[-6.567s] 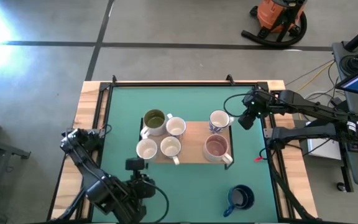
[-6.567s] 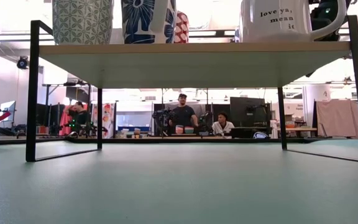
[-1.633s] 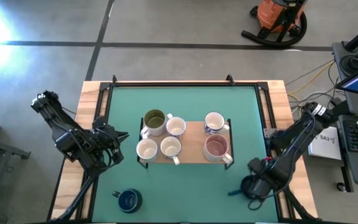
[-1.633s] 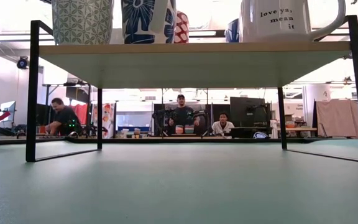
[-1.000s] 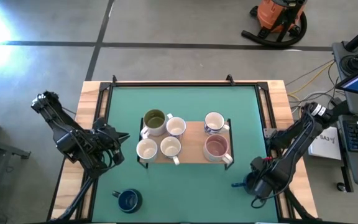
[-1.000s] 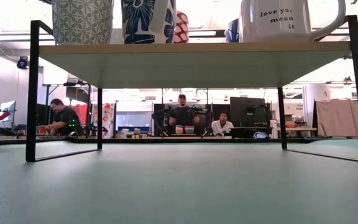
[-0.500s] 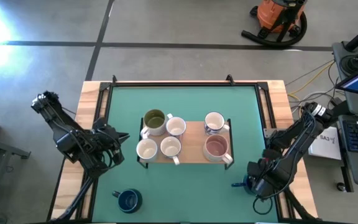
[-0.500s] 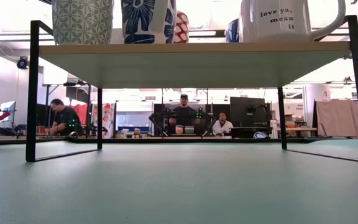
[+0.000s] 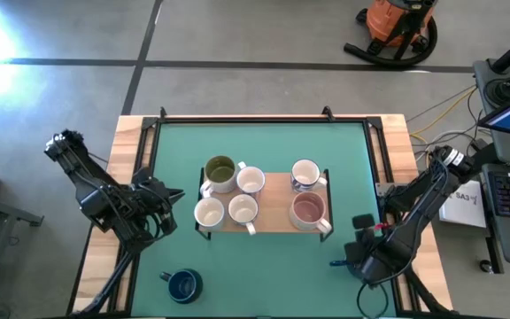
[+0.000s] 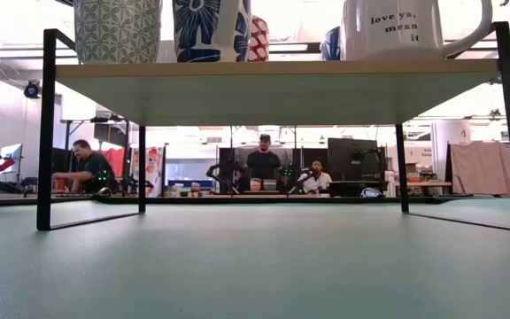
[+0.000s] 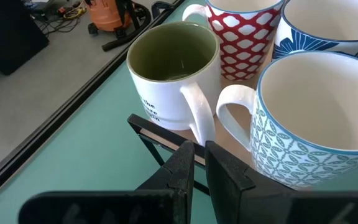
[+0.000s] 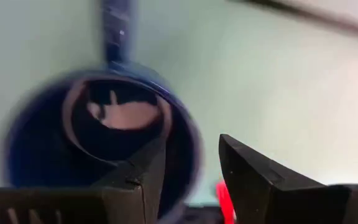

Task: Place coffee mugs
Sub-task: Put the right blue mug on the shelf

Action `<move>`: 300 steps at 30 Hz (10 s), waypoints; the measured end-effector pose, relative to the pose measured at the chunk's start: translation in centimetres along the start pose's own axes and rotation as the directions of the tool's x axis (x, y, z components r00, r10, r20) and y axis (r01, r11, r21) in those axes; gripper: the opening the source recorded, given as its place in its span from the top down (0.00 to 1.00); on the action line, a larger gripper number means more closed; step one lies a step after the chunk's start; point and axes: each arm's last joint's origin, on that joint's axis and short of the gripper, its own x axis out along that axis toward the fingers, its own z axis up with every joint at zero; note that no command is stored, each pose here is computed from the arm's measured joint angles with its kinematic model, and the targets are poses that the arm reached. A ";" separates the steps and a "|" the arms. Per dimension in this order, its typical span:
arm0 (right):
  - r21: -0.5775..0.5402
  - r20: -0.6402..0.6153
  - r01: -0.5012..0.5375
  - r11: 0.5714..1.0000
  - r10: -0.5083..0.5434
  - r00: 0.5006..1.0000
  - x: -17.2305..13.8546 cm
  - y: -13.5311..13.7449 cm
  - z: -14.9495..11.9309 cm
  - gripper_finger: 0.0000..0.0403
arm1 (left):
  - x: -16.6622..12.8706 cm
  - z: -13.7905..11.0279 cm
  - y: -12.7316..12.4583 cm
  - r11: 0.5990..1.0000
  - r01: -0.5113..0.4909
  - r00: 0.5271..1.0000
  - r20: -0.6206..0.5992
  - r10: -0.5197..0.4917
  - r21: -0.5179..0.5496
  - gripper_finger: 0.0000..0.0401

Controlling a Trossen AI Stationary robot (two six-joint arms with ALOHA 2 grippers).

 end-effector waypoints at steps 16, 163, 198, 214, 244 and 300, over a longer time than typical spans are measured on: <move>-0.257 0.121 0.016 0.966 0.016 0.993 0.2 0.5 0.8 0.71 | 0.0 0.0 0.0 1.000 0.000 1.000 0.000 0.000 0.001 0.94; 0.725 0.363 -0.138 0.675 -0.205 0.909 -12.7 -36.8 10.4 0.97 | 0.0 -0.2 -0.3 0.998 0.059 0.993 -0.102 -0.060 -0.017 0.94; 0.625 0.329 -0.161 0.764 -0.070 0.942 -12.8 -31.6 12.6 0.97 | 0.0 -0.3 -0.3 0.998 0.064 0.991 -0.115 -0.066 -0.017 0.94; 0.598 0.356 -0.179 0.781 -0.059 0.933 -12.7 -31.4 13.1 0.97 | 0.0 -0.4 -0.4 0.997 0.074 0.988 -0.137 -0.076 -0.017 0.94; 0.539 0.312 -0.242 0.807 0.076 0.947 -11.9 -29.9 13.7 0.97 | 0.0 -0.4 -0.3 0.997 0.074 0.987 -0.141 -0.075 -0.014 0.94; 0.465 0.321 -0.184 0.866 0.029 0.947 -13.0 -28.6 15.3 0.76 | -0.1 -0.4 -0.3 0.996 0.083 0.984 -0.158 -0.081 0.008 0.94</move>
